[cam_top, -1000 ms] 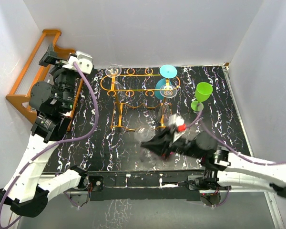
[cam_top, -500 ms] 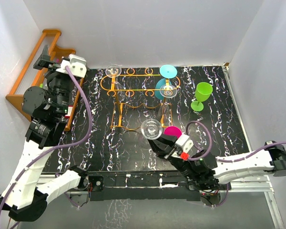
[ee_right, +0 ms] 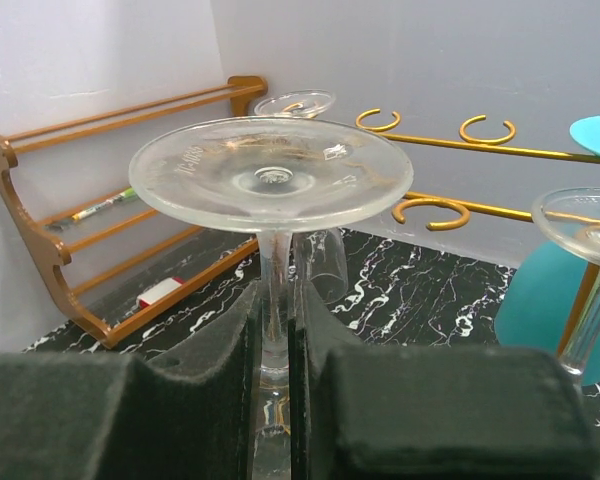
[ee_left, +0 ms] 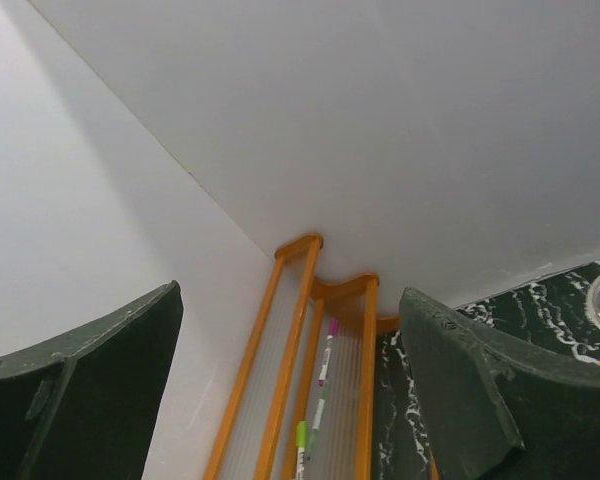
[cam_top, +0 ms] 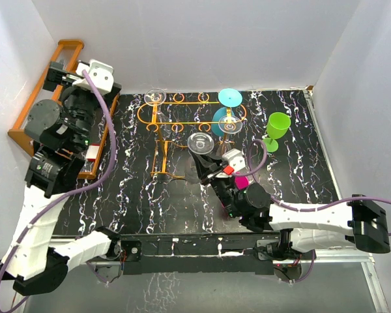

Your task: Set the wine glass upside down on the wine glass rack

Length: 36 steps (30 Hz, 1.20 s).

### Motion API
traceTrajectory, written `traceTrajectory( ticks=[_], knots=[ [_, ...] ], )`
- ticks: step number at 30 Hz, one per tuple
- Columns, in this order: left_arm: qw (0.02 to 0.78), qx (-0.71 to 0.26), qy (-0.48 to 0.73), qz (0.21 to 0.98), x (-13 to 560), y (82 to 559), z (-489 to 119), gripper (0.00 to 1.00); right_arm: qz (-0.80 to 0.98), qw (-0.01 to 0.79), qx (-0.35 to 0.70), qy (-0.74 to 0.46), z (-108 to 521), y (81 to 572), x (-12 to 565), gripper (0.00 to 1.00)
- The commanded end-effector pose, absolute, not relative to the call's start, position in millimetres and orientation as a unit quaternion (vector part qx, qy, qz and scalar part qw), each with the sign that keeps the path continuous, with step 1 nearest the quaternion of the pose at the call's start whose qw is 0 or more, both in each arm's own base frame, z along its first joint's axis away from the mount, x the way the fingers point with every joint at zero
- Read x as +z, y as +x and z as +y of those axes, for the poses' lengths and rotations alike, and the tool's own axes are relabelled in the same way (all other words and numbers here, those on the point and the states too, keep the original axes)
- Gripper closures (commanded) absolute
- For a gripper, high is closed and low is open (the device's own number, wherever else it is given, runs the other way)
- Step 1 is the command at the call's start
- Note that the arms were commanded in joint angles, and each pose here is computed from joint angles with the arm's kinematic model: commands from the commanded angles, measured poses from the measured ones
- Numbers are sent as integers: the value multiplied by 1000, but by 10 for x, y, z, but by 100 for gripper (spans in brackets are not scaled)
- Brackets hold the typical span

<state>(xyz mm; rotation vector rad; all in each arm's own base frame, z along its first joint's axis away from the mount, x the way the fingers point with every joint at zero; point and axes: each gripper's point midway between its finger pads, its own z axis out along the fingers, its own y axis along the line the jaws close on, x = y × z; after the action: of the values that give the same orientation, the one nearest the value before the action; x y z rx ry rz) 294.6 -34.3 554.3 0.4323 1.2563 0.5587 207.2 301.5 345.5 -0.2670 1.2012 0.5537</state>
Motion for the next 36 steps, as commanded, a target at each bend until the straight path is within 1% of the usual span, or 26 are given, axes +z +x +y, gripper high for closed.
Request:
traceTrajectory(
  ticks=[1,5,10,13,21,29,36],
  knots=[
    [760,171,177,602,5682,2592,-296,12,551,779,287,-83,3015,2168,3760,92],
    [764,165,168,601,5775,2353,-147,11,578,762,282,-78,3087,2346,3622,92],
    [751,171,188,610,5536,2083,-23,10,593,762,249,-73,3142,2513,3552,92],
    [738,186,191,620,5387,2053,45,9,599,763,232,-72,3162,2589,3526,92],
    [713,222,189,637,5216,1956,205,5,599,770,207,-66,3053,2649,3565,92],
    [703,225,194,646,5053,1957,212,4,612,768,182,-50,2932,2686,3551,92],
    [701,234,196,644,5039,1921,241,4,619,767,168,-24,2775,2702,3516,92]
  ],
)
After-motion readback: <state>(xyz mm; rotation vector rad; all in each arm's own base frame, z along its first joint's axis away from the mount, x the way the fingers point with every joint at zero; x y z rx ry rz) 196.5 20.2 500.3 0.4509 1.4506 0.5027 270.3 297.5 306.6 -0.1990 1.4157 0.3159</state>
